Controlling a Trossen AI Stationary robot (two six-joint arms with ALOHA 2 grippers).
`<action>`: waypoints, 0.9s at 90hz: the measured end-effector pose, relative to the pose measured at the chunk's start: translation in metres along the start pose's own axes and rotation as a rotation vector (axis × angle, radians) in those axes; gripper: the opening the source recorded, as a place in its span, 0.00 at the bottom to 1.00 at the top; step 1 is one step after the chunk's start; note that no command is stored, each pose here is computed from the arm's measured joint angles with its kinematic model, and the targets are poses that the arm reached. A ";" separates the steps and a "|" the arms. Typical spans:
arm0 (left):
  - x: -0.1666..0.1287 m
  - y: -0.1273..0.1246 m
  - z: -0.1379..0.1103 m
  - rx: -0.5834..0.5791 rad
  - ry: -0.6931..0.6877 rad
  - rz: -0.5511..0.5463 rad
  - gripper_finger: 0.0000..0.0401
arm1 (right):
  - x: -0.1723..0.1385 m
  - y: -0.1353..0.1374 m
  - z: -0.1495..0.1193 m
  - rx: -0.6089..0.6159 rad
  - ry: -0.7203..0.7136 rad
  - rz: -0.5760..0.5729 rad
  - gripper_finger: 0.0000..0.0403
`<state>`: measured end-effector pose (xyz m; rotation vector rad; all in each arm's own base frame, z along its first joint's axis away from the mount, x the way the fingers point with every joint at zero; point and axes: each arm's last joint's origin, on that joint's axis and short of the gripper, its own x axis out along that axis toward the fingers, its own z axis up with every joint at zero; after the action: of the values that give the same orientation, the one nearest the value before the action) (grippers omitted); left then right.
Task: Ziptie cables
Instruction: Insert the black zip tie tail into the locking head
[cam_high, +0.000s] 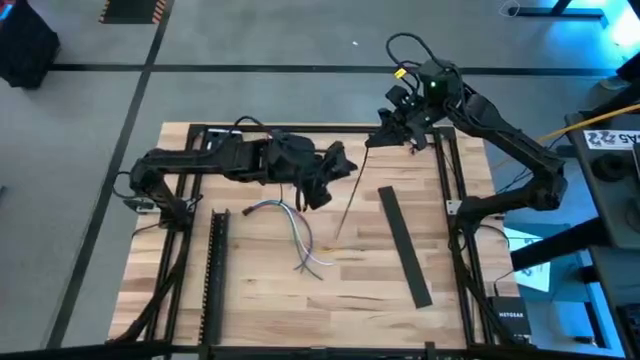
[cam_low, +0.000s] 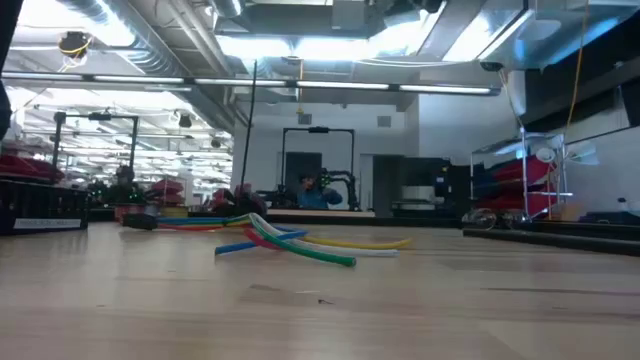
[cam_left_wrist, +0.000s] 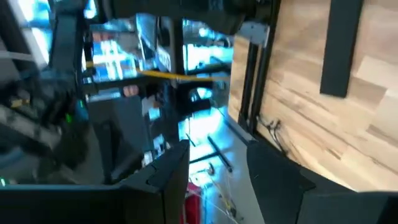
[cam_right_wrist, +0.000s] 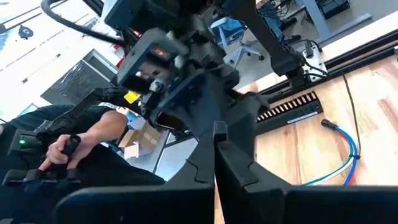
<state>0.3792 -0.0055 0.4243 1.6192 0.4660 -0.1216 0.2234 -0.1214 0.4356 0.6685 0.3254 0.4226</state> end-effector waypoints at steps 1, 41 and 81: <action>0.000 0.000 0.001 0.006 -0.006 0.001 0.39 | 0.000 0.000 0.000 0.000 0.000 0.000 0.00; 0.007 0.001 0.013 0.101 -0.071 0.038 0.39 | 0.000 0.000 0.000 0.006 -0.003 -0.003 0.00; 0.009 -0.005 0.018 0.233 -0.034 -0.006 0.39 | 0.000 0.000 0.000 0.018 -0.002 -0.007 0.00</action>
<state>0.3889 -0.0207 0.4147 1.8407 0.4431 -0.2133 0.2234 -0.1215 0.4354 0.6849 0.3297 0.4123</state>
